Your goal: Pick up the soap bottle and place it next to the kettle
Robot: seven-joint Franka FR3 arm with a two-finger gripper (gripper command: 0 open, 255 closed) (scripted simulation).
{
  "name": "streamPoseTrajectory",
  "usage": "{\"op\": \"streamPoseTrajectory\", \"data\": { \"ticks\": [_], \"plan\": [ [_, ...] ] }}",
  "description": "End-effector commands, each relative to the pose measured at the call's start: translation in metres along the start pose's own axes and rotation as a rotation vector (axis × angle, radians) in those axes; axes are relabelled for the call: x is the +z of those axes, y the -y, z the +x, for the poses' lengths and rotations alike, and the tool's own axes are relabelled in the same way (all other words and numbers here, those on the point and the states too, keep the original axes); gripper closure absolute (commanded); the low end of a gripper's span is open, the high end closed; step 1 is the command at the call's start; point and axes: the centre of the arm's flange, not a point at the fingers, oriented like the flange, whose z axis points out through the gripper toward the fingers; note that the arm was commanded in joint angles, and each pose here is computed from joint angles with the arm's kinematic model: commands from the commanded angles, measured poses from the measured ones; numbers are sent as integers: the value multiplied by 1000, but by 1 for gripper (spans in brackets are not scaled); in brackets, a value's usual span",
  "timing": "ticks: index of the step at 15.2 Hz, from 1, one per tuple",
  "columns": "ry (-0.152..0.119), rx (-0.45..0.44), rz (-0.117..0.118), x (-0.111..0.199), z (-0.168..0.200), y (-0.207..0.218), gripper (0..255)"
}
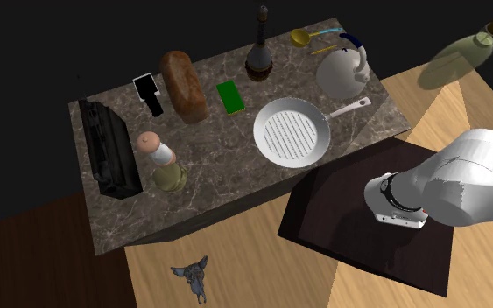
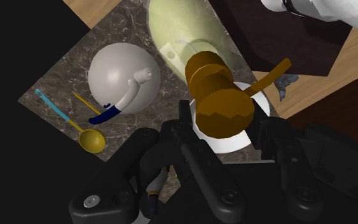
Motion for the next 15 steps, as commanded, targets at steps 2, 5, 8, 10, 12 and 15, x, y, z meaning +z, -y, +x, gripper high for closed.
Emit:
{"op": "streamPoseTrajectory", "data": {
  "ticks": [2,5,8,10,12,15],
  "plan": [
    [0,0,-1,16,-3,0,255],
    [0,0,-1,32,-5,-1,255],
    [0,0,-1,48,-7,-2,255],
    [0,0,-1,58,-8,-2,255],
    [0,0,-1,69,-9,-3,255],
    [0,0,-1,84,-11,-4,255]
  ]
}}
